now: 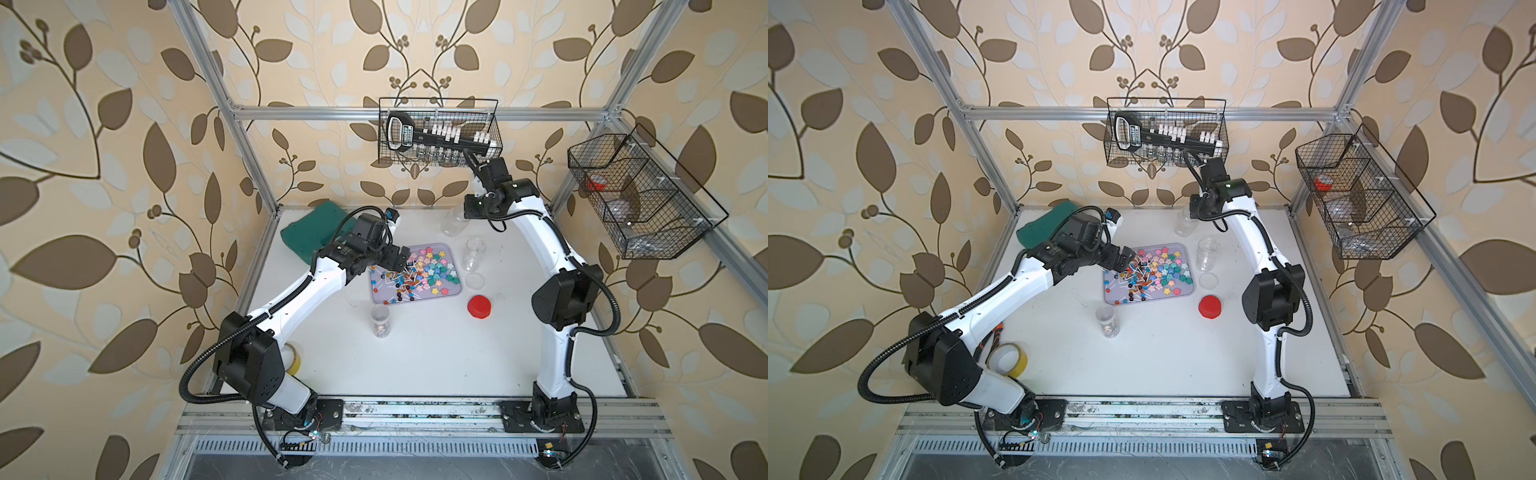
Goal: Pour the candies out of the jar
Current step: Place the jar at the center of the board.
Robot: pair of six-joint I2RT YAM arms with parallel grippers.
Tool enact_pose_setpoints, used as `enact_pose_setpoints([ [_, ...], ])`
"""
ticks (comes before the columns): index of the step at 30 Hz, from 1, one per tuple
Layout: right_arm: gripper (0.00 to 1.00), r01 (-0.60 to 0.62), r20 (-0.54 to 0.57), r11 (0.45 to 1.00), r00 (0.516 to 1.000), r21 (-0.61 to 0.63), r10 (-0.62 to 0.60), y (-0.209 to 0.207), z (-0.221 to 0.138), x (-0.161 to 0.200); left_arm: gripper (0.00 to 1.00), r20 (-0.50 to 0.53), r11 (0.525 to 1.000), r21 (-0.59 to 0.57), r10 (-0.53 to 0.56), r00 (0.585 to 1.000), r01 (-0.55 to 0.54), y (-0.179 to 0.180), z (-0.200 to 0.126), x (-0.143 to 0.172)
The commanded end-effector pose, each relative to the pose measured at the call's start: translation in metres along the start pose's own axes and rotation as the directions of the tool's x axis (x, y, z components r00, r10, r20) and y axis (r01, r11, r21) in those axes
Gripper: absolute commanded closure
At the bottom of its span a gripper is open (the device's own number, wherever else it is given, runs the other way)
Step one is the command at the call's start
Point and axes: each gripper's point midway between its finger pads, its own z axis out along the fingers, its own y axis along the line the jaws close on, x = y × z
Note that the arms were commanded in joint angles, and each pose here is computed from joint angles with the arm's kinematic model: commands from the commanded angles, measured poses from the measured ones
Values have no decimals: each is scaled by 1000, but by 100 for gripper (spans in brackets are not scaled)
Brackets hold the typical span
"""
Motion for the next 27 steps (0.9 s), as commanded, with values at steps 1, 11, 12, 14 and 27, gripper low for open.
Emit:
enact_pose_setpoints([
  [1, 100, 7, -25, 999, 1000, 42, -6, -4, 29, 7, 1, 15, 999, -27, 25, 1000, -24, 0, -4, -6],
  [11, 100, 40, -80, 994, 996, 100, -32, -15, 62, 23, 1, 13, 999, -21, 28, 1000, -28, -2, -4, -5],
  [12, 100, 46, -86, 993, 996, 110, -37, -17, 65, 24, 1, 13, 999, -23, 28, 1000, -28, -1, -4, -5],
  [14, 100, 60, -99, 990, 994, 130, -47, -22, 70, 28, 1, 14, 999, -24, 29, 999, -29, -2, -4, -5],
  [27, 100, 79, -174, 983, 983, 166, -50, -42, 95, 50, 1, -4, 999, -27, -19, 1000, 19, -2, -4, -5],
])
